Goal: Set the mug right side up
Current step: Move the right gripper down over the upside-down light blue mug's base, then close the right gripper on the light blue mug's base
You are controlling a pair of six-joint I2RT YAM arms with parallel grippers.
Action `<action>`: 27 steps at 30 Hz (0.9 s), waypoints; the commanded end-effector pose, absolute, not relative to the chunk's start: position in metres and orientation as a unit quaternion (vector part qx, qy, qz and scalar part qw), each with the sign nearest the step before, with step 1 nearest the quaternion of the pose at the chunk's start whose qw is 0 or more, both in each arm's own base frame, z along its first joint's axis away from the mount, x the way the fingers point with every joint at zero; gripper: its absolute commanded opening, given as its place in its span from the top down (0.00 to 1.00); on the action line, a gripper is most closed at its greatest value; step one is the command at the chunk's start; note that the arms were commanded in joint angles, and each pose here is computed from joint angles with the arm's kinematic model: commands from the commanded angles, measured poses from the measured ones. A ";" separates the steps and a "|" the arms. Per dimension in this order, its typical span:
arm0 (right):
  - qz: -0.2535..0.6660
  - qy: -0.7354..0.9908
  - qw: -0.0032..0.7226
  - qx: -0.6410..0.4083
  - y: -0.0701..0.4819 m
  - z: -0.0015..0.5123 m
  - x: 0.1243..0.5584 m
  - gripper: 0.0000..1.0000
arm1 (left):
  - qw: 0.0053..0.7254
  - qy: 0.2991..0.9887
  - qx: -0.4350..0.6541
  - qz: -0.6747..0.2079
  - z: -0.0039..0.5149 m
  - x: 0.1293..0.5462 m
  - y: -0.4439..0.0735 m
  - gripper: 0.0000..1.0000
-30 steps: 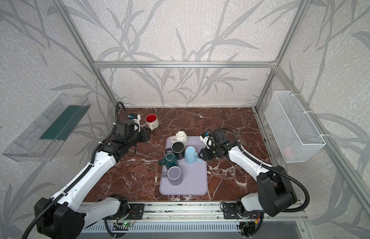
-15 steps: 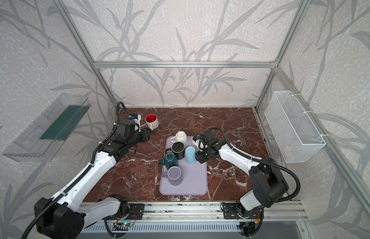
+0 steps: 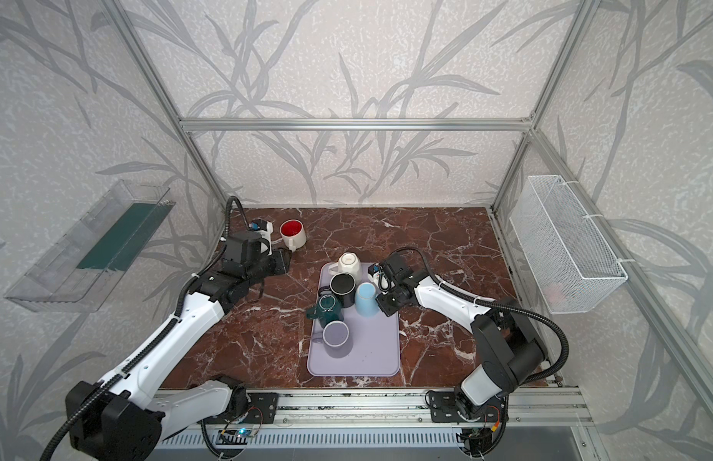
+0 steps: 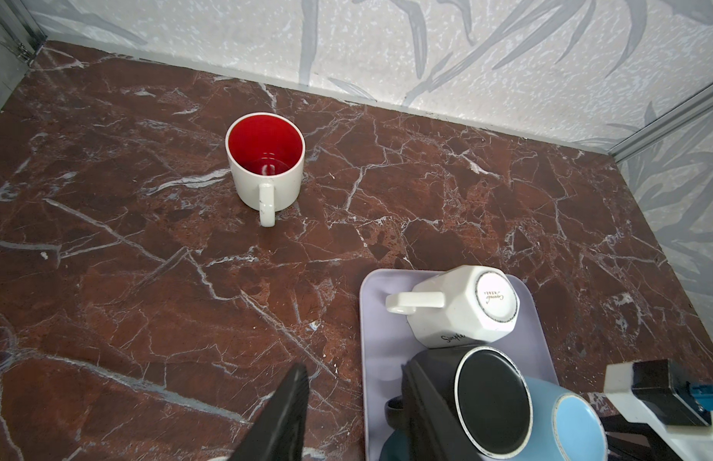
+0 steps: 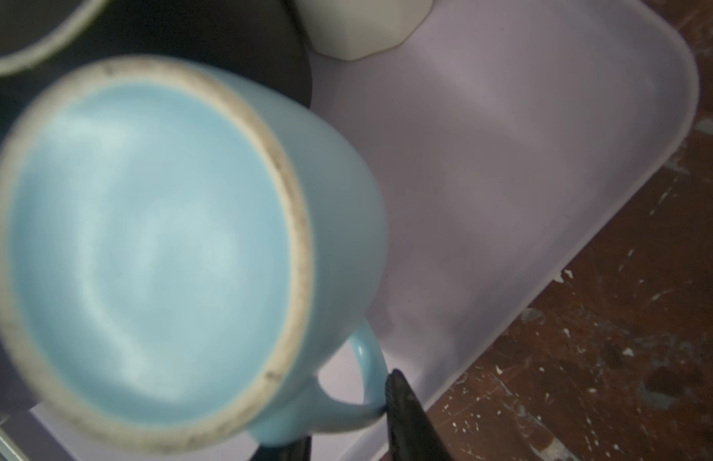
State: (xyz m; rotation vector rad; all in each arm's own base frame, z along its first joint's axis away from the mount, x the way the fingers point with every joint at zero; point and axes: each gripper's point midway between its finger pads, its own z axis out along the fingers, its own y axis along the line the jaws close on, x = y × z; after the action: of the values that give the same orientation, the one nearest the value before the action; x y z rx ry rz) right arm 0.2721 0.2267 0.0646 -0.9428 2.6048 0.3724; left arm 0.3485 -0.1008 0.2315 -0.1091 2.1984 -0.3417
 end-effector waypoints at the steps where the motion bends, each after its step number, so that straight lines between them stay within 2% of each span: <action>1: 0.140 0.912 0.173 -0.344 0.238 0.069 0.271 0.75 | 0.449 0.881 -0.049 -0.139 0.242 0.345 -0.100 0.58; 6: 0.148 0.911 0.169 -0.345 0.244 0.070 0.258 0.76 | 0.449 0.881 -0.048 -0.140 0.243 0.342 -0.100 0.58; 11: 0.131 0.920 0.176 -0.324 0.243 0.073 0.269 0.72 | 0.451 0.880 -0.048 -0.141 0.245 0.340 -0.100 0.58; 27: 0.114 0.936 0.157 -0.293 0.246 0.063 0.275 0.72 | 0.450 0.880 -0.051 -0.141 0.245 0.335 -0.099 0.58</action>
State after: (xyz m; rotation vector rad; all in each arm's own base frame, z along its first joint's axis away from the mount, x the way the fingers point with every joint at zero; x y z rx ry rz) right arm 0.2753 0.2485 0.0648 -0.8509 2.6561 0.3630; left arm 0.3396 -0.1019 0.2405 -0.1059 2.1823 -0.3542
